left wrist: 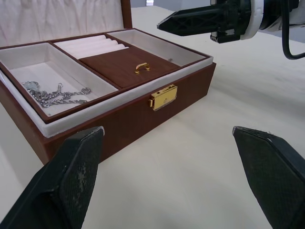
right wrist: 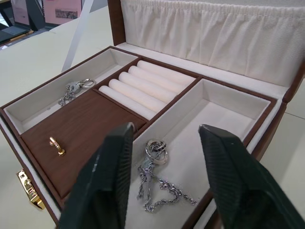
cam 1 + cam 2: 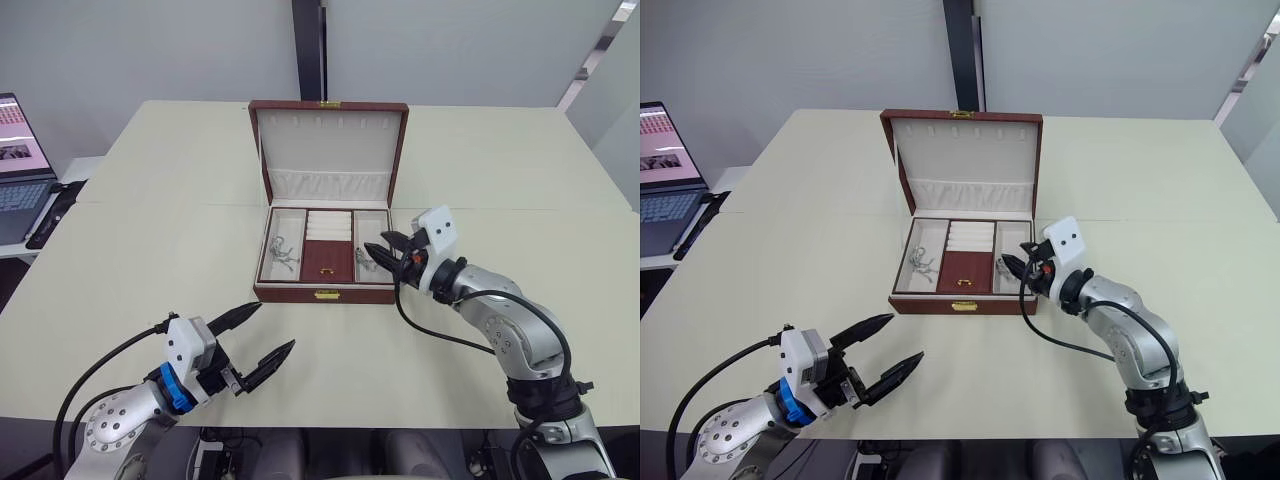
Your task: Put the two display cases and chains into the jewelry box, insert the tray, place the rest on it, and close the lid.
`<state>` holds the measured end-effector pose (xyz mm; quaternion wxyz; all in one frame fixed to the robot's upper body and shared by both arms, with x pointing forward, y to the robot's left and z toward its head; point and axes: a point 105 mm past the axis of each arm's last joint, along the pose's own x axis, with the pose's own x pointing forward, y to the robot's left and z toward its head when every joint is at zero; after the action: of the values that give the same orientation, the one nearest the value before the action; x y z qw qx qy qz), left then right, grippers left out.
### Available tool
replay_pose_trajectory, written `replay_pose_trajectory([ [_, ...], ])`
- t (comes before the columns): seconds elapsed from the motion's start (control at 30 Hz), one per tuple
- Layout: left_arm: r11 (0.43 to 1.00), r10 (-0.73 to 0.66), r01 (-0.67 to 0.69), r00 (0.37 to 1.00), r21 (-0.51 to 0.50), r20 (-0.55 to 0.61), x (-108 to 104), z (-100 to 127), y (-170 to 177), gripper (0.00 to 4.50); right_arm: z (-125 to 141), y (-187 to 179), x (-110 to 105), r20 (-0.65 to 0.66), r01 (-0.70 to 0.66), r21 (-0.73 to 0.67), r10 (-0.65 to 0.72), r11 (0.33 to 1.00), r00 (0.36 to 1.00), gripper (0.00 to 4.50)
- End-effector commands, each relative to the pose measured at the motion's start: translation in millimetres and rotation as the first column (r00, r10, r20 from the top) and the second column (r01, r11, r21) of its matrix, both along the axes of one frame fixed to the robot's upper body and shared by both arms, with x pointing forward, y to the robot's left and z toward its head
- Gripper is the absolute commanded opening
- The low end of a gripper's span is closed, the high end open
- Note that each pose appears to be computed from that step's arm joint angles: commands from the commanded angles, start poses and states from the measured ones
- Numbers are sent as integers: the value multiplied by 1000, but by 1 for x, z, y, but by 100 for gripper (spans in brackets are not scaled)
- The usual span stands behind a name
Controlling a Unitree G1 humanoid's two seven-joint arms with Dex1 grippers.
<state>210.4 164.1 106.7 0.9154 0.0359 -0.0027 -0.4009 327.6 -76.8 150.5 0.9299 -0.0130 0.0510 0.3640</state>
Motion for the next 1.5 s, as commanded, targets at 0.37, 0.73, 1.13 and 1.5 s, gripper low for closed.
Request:
replay_pose_trajectory([
  [0.37,997,46,-39,994,68,-99,14,14,32,450,17,-71,-10,59,-99,-39,102,994,993,447],
  [0.73,927,342,-314,932,206,-116,28,30,150,450,-6,-188,-23,-100,-88,-219,67,972,993,447],
  [1.13,872,428,-392,901,293,-69,30,57,202,450,-17,-230,-28,-151,-38,-295,-8,955,988,447],
  [1.5,865,450,-425,892,266,-37,44,54,188,450,-15,-215,-17,-108,-19,-267,-10,964,994,447],
])
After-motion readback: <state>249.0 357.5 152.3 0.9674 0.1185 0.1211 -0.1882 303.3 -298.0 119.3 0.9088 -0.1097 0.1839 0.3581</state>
